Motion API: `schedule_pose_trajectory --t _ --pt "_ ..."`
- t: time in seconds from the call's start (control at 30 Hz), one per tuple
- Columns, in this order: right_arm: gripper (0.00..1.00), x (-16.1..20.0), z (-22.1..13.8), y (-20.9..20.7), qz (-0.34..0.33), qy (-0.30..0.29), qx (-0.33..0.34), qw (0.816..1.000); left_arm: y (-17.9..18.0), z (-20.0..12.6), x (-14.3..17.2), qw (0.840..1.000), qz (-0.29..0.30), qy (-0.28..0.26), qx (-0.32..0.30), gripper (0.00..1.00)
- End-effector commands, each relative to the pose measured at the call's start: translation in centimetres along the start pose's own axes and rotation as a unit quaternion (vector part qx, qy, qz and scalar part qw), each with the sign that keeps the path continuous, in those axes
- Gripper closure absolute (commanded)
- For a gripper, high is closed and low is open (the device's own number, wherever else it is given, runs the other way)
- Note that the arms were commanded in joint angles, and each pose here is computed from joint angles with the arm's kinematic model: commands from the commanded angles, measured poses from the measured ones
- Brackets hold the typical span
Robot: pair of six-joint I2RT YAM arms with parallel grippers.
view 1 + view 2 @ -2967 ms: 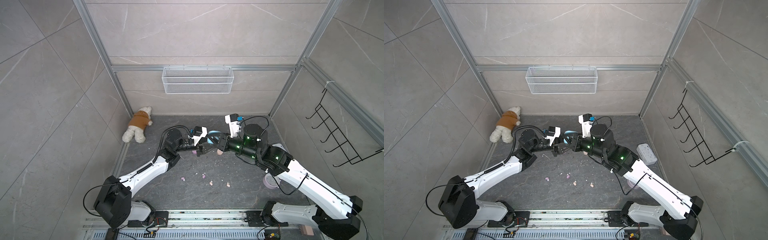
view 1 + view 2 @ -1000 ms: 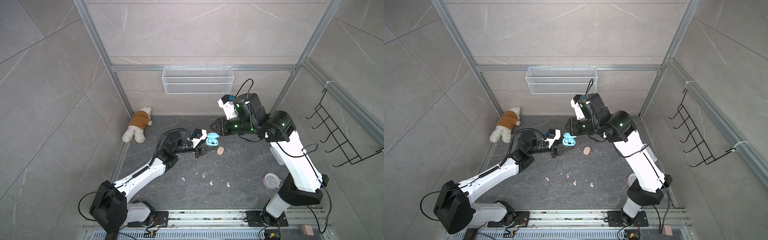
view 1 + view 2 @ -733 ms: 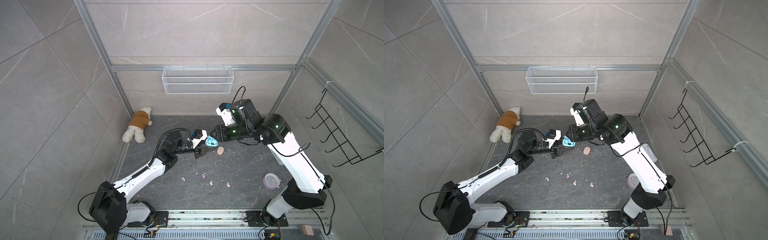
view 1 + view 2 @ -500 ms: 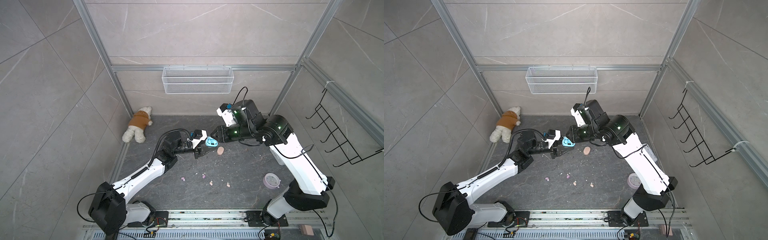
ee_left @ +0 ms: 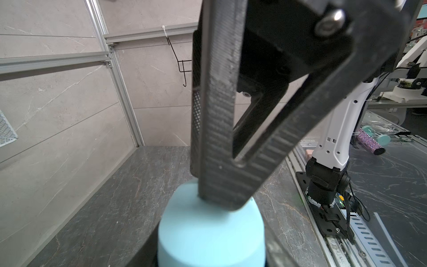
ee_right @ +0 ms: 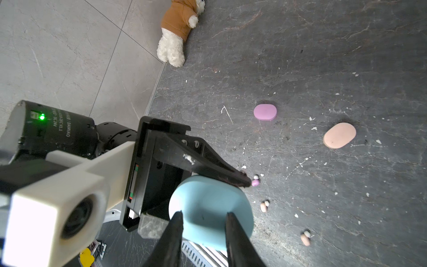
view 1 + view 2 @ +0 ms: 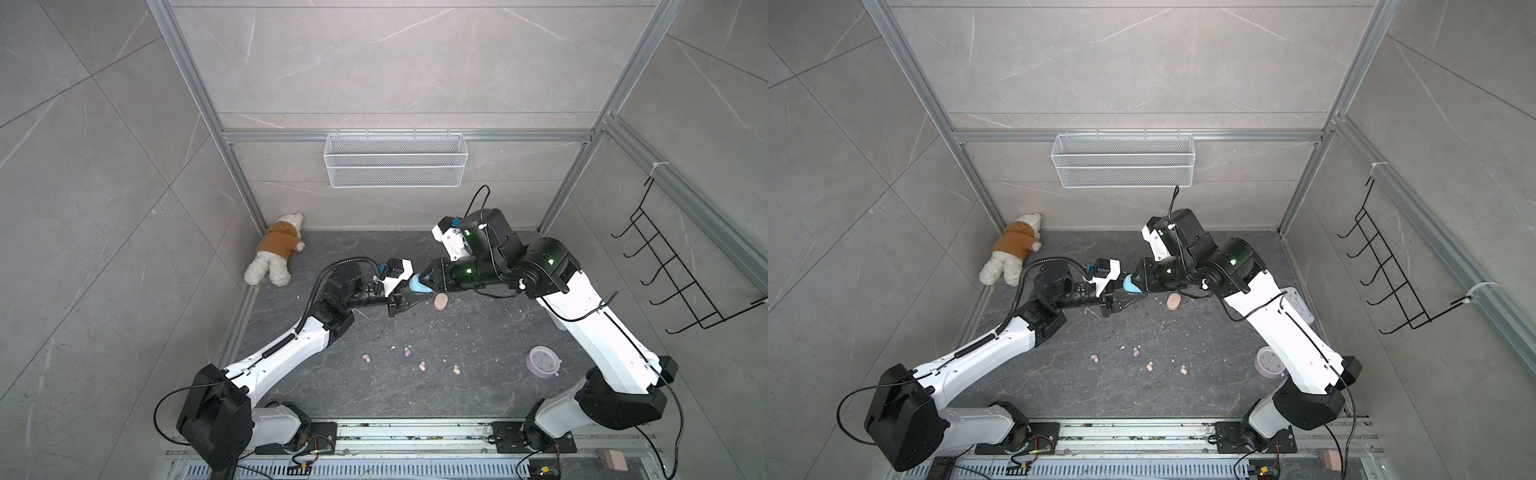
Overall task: Insert wireless bluetooth earbuds into charging case
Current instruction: Close the charging case.
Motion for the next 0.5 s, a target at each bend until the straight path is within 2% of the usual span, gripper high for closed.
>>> schedule_pose_trajectory --t 0.0,0.07,0.13,0.2,0.47 --pt "0.55 0.1 -0.9 0.0 0.006 0.001 0.010 1.000 -1.0 -0.5 -2.9 0.998 0.053 -0.030 0.010 0.84" --pt "0.51 0.1 -1.5 -0.4 0.010 0.004 0.022 1.000 -1.1 -0.6 -2.6 0.998 0.052 -0.025 0.010 0.84" --pt "0.56 0.1 -2.1 -0.5 0.009 0.009 0.029 0.999 -1.2 -0.7 -2.5 0.998 0.054 -0.024 0.009 0.84" --pt "0.58 0.3 -2.1 -0.5 0.008 0.018 0.028 0.999 -1.2 -0.6 -2.5 0.998 0.054 -0.024 0.009 0.84" --pt "0.63 2.5 1.0 -0.5 0.017 0.073 0.009 0.997 -1.2 -0.6 -3.0 0.998 0.057 -0.029 0.010 0.84"
Point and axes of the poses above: each gripper's point midway between its finger pads, its own z axis out along the fingers, its own y axis along the line the jaws close on, x = y × z, the point moved 1 cm from there along -z, back along the fingers, and after that the axes turned 5 degrees about -z, right-handed, at the moved point
